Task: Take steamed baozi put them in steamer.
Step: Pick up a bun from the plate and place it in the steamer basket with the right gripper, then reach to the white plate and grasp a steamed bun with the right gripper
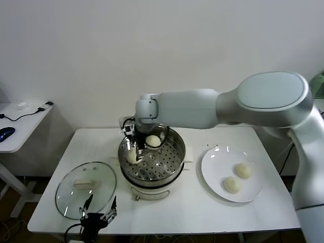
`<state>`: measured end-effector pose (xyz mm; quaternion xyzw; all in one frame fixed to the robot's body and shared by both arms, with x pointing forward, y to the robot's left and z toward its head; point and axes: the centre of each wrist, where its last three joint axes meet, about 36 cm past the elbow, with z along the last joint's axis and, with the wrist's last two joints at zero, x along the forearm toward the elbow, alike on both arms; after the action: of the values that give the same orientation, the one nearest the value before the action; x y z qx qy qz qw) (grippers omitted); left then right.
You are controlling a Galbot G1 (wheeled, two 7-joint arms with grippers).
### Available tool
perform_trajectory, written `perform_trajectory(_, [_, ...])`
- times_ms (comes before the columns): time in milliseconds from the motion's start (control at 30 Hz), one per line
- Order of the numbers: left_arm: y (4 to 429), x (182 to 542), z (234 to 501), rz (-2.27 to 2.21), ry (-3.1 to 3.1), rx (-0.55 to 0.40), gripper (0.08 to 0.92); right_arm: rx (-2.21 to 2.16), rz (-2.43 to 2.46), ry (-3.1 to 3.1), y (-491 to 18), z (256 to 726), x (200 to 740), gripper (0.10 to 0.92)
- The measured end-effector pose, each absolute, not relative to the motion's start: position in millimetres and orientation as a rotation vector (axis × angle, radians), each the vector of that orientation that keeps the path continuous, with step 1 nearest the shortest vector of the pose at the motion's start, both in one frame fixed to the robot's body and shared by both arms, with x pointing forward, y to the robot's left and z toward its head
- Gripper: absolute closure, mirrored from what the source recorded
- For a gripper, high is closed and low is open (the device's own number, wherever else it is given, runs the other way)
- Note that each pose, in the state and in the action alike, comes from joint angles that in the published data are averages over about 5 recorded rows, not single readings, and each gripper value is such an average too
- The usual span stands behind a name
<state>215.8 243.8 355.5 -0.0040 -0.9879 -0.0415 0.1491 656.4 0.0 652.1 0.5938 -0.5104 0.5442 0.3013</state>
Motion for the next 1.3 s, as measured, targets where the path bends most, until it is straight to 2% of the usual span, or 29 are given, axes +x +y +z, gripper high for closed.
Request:
perform_trajectory(167, [246, 217, 357, -0.123, -2.845, -0.004, 0.177, 1.53, 1.436, -1.349, -77, 690, 666, 0.2])
perform_trajectory(300, [249, 219, 357, -0.127, -2.849, 0.003, 0.177, 1.465, 1.419, -1.339, -150, 702, 661, 0.2])
perform_trajectory(467, [250, 222, 358, -0.12, -2.849, 0.017, 0.177, 1.392, 1.363, -1.328, -237, 686, 645, 0.2])
perform_trajectory(667, [251, 221, 359, -0.111, -2.844, 0.031, 0.177, 1.331, 1.282, -1.322, -311, 637, 622, 0.2])
perform_trajectory(900, [251, 218, 357, -0.108, -2.834, 0.039, 0.177, 1.298, 1.214, -1.309, -350, 569, 597, 0.2])
perform_trajectory(1300, [251, 213, 355, -0.108, -2.827, 0.046, 0.177, 1.244, 1.181, -1.31, -365, 492, 581, 0.2])
